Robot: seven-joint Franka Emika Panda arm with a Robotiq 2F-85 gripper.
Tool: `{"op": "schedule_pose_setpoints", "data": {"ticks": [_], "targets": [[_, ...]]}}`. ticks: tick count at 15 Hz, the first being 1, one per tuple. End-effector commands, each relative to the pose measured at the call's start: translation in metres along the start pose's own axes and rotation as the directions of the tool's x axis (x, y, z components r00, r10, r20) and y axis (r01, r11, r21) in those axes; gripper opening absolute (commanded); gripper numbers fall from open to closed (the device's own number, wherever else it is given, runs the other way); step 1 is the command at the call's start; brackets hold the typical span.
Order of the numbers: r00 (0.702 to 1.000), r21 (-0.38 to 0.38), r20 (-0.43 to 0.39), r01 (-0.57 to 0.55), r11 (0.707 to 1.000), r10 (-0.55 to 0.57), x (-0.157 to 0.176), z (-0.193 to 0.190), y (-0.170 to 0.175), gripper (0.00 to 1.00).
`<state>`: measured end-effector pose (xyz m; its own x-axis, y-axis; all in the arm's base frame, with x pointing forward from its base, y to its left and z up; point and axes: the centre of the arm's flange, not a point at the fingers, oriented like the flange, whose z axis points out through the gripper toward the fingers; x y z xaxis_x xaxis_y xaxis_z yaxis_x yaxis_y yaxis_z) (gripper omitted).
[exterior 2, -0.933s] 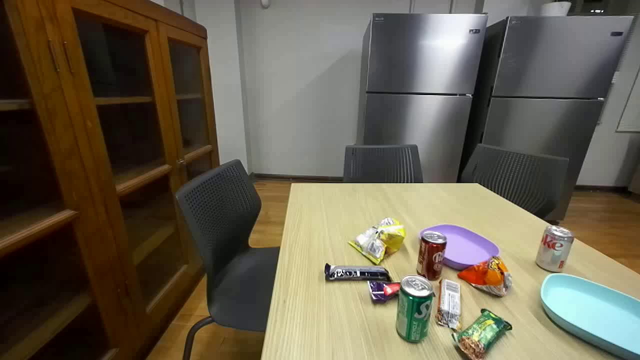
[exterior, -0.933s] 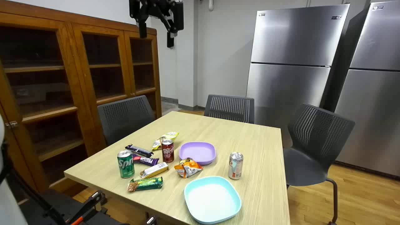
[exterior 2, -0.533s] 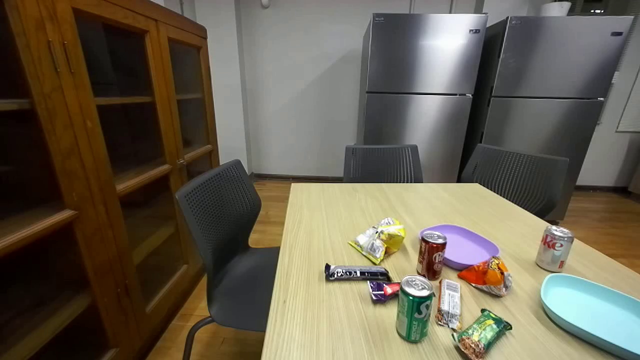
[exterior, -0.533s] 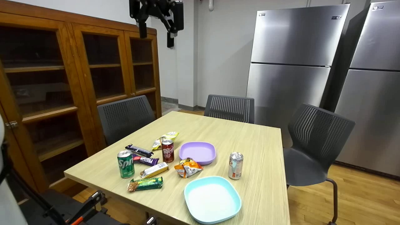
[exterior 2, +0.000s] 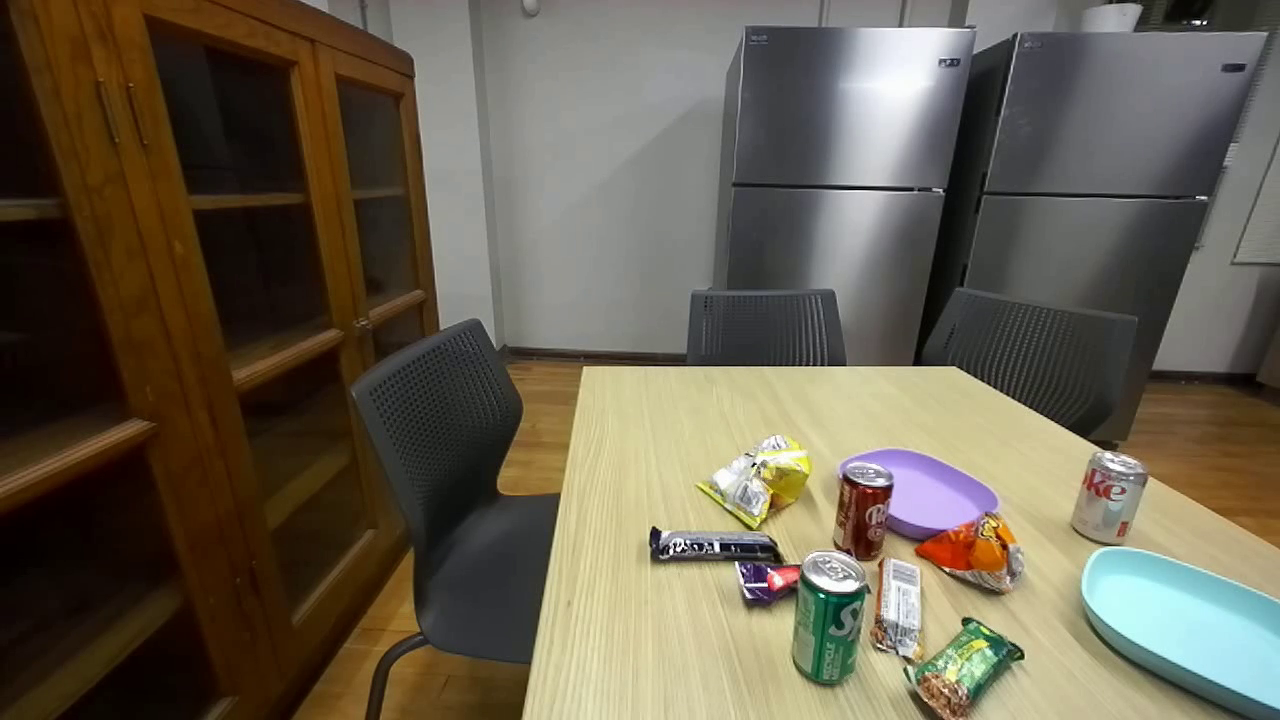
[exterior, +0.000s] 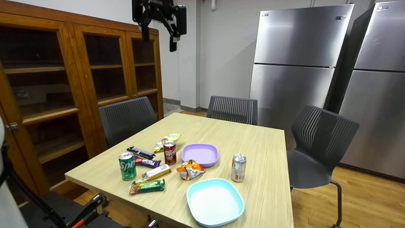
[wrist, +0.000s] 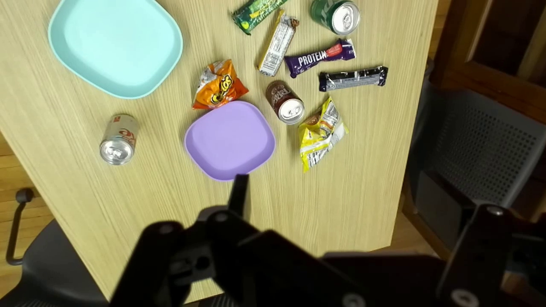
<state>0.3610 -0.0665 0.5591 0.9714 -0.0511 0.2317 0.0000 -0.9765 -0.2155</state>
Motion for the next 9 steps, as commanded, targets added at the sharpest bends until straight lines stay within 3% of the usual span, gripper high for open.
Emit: {"op": "schedule_pose_setpoints", "data": {"ticks": [1, 9], "targets": [[1.0, -0.018, -0.015, 0.005, 1.0, -0.005, 0.008, 0.019, 0.011, 1.0], [0.995, -0.042, -0.097, 0.033, 0.999, -0.037, 0.018, 0.063, 0.011, 1.0]]}}
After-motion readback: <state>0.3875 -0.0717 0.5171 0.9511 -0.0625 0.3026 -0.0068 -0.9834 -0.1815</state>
